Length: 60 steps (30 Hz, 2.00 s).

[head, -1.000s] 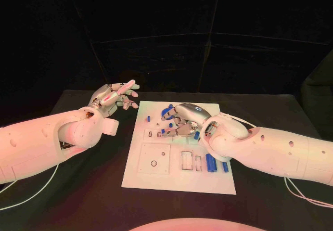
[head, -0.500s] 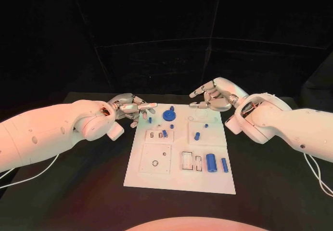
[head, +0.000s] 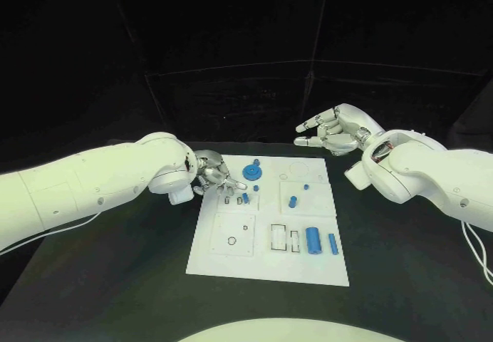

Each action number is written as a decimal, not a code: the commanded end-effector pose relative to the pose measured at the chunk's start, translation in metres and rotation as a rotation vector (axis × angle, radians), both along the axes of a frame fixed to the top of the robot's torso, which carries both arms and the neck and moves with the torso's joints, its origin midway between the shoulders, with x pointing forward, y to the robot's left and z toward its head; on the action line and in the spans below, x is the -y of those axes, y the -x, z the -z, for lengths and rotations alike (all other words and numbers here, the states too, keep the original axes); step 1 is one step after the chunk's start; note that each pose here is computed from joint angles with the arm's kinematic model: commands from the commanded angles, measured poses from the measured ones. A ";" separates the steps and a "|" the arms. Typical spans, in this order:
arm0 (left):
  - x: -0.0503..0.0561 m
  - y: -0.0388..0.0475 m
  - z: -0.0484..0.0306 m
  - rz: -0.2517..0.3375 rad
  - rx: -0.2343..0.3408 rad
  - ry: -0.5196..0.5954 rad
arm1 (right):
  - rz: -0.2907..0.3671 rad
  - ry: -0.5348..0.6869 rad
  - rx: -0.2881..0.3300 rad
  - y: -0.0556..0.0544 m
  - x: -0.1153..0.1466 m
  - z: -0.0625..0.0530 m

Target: Assemble the parts on the task board

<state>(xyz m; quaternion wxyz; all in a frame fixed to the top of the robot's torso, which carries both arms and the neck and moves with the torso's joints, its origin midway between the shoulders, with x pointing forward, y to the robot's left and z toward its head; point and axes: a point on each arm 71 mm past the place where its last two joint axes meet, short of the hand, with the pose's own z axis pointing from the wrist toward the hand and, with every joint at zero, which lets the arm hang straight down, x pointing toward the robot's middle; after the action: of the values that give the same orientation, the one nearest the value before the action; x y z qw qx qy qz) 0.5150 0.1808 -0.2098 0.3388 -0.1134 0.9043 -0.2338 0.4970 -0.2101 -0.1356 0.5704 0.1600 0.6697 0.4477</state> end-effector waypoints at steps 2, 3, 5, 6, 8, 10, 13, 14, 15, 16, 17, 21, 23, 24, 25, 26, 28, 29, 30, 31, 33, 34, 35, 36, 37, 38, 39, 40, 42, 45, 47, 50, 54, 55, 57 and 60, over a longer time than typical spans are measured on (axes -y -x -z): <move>0.005 -0.0048 0.0031 -0.006 0.006 -0.150 | 0.032 0.007 -0.047 -0.003 0.002 0.002; 0.007 -0.0061 0.0034 -0.012 0.010 -0.154 | 0.034 0.009 -0.049 -0.003 0.002 0.002; 0.011 -0.0083 0.0039 -0.021 0.015 -0.160 | 0.037 0.014 -0.052 -0.004 0.002 0.003; 0.013 -0.0095 0.0042 -0.024 0.016 -0.164 | 0.038 0.017 -0.053 -0.004 0.002 0.003; 0.016 -0.0115 0.0050 -0.024 0.014 -0.170 | 0.040 0.020 -0.055 -0.005 0.002 0.003; 0.020 -0.0132 0.0054 -0.025 0.013 -0.169 | 0.042 0.023 -0.057 -0.005 0.002 0.003; 0.024 -0.0150 0.0058 -0.031 0.009 -0.158 | 0.044 0.027 -0.060 -0.006 0.002 0.004; 0.025 -0.0155 0.0059 -0.033 0.008 -0.155 | 0.044 0.029 -0.061 -0.006 0.001 0.004; 0.027 -0.0159 0.0061 -0.033 0.005 -0.154 | 0.045 0.030 -0.062 -0.006 0.001 0.004; 0.028 -0.0163 0.0063 -0.034 0.002 -0.155 | 0.044 0.032 -0.062 -0.006 0.001 0.004; 0.029 -0.0167 0.0065 -0.034 0.000 -0.158 | 0.044 0.033 -0.063 -0.006 0.001 0.004; 0.033 -0.0174 0.0082 -0.020 -0.022 -0.181 | 0.042 0.038 -0.063 -0.007 0.000 0.005; 0.034 -0.0174 0.0090 -0.011 -0.032 -0.194 | 0.041 0.039 -0.063 -0.007 -0.001 0.005; 0.034 -0.0173 0.0093 -0.006 -0.036 -0.200 | 0.042 0.039 -0.064 -0.007 -0.001 0.005; 0.035 -0.0173 0.0096 -0.002 -0.039 -0.205 | 0.042 0.040 -0.064 -0.007 -0.001 0.005; 0.036 -0.0173 0.0098 0.002 -0.042 -0.208 | 0.042 0.040 -0.065 -0.007 -0.001 0.005; 0.037 -0.0175 0.0101 0.006 -0.045 -0.213 | 0.042 0.040 -0.065 -0.007 -0.001 0.005; 0.038 -0.0176 0.0102 0.008 -0.046 -0.214 | 0.042 0.040 -0.065 -0.007 -0.001 0.005; 0.038 -0.0177 0.0102 0.008 -0.046 -0.214 | 0.041 0.040 -0.065 -0.007 -0.001 0.005; 0.039 -0.0179 0.0103 0.009 -0.046 -0.215 | 0.041 0.040 -0.065 -0.007 -0.002 0.005; 0.040 -0.0183 0.0103 0.010 -0.046 -0.216 | 0.040 0.041 -0.065 -0.007 -0.002 0.005; 0.041 -0.0186 0.0104 0.010 -0.045 -0.216 | 0.040 0.041 -0.065 -0.007 -0.002 0.005; 0.041 -0.0189 0.0103 0.009 -0.043 -0.219 | 0.040 0.041 -0.065 -0.007 -0.002 0.005; 0.042 -0.0192 0.0103 0.010 -0.039 -0.223 | 0.039 0.041 -0.065 -0.007 -0.002 0.005; 0.042 -0.0195 0.0102 0.010 -0.036 -0.227 | 0.039 0.041 -0.065 -0.007 -0.002 0.005; 0.043 -0.0198 0.0102 0.012 -0.034 -0.231 | 0.039 0.041 -0.065 -0.007 -0.003 0.005; 0.043 -0.0199 0.0102 0.013 -0.034 -0.233 | 0.039 0.042 -0.065 -0.007 -0.003 0.005; 0.044 -0.0201 0.0103 0.016 -0.033 -0.236 | 0.038 0.042 -0.065 -0.007 -0.003 0.005; 0.046 -0.0204 0.0104 0.019 -0.033 -0.239 | 0.038 0.043 -0.065 -0.008 -0.003 0.005; 0.048 -0.0208 0.0106 0.026 -0.034 -0.243 | 0.036 0.044 -0.065 -0.008 -0.004 0.005; 0.049 -0.0210 0.0109 0.030 -0.036 -0.246 | 0.035 0.044 -0.064 -0.008 -0.004 0.005; 0.051 -0.0216 0.0116 0.037 -0.044 -0.254 | 0.032 0.044 -0.063 -0.008 -0.005 0.005; 0.051 -0.0221 0.0126 0.046 -0.057 -0.264 | 0.031 0.043 -0.062 -0.008 -0.006 0.005; 0.051 -0.0221 0.0128 0.048 -0.058 -0.265 | 0.031 0.043 -0.062 -0.008 -0.006 0.005; 0.051 -0.0223 0.0131 0.051 -0.062 -0.267 | 0.030 0.043 -0.062 -0.007 -0.006 0.005; 0.052 -0.0226 0.0134 0.053 -0.064 -0.269 | 0.030 0.043 -0.061 -0.007 -0.007 0.005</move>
<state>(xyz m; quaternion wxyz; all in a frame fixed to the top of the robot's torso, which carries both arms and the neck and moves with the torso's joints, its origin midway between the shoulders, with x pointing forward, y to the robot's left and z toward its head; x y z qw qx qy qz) 0.5382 0.1289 -0.2231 0.3230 -0.0615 0.9364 -0.1229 0.5045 -0.2048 -0.1424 0.5592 0.1761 0.6944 0.4172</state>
